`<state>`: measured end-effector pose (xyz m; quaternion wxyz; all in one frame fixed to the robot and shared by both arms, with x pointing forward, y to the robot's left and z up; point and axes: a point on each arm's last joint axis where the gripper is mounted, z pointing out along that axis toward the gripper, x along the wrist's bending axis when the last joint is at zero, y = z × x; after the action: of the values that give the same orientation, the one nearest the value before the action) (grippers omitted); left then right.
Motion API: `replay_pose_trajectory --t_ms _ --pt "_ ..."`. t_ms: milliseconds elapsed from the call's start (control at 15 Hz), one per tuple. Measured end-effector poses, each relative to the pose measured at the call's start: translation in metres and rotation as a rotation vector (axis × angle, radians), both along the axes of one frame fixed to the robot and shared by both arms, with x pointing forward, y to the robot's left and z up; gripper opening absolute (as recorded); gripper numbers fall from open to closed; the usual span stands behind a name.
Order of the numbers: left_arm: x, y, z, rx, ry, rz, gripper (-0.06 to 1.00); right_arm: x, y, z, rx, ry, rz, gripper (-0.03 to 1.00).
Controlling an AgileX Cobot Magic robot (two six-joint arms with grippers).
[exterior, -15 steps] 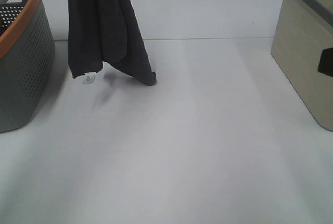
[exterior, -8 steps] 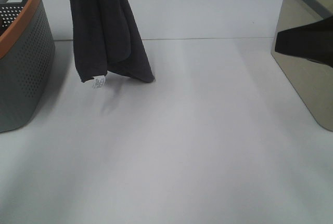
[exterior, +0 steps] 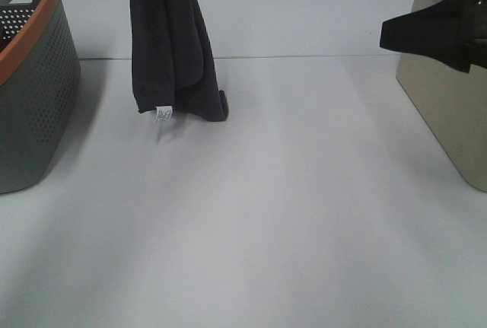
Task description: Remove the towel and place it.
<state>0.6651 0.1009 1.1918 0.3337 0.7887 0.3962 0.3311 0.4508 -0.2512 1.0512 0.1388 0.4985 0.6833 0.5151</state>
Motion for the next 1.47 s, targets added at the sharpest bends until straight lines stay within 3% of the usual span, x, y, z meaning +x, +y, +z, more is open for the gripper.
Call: replay_pose_trajectory --t_ms 67,133,333,800,1000,1200,1467 --pt "-0.001 -0.007 -0.002 -0.004 -0.005 -0.013 0.0 0.004 0.007 -0.006 -0.029 0.013 0.001 0.8" --pt "-0.002 -0.019 -0.003 -0.016 -0.03 -0.039 0.0 0.009 0.032 -0.018 -0.117 0.012 0.025 0.8" --pt "-0.002 -0.023 -0.005 -0.027 -0.029 -0.042 0.0 0.011 0.065 -0.03 -0.202 -0.005 -0.033 0.8" --pt "0.005 -0.025 -0.014 -0.008 -0.033 -0.035 0.0 0.037 0.158 -0.058 -0.22 0.065 -0.063 0.8" --pt "0.005 -0.025 -0.014 -0.004 -0.035 -0.032 0.0 0.057 0.185 -0.076 -0.195 0.126 -0.071 0.78" --pt "0.005 -0.025 -0.013 -0.008 -0.048 -0.034 0.0 0.074 0.202 -0.077 -0.132 0.147 -0.098 0.77" --pt "0.007 -0.026 -0.01 -0.024 -0.082 -0.039 0.0 0.097 0.239 -0.095 -0.026 0.255 -0.052 0.77"
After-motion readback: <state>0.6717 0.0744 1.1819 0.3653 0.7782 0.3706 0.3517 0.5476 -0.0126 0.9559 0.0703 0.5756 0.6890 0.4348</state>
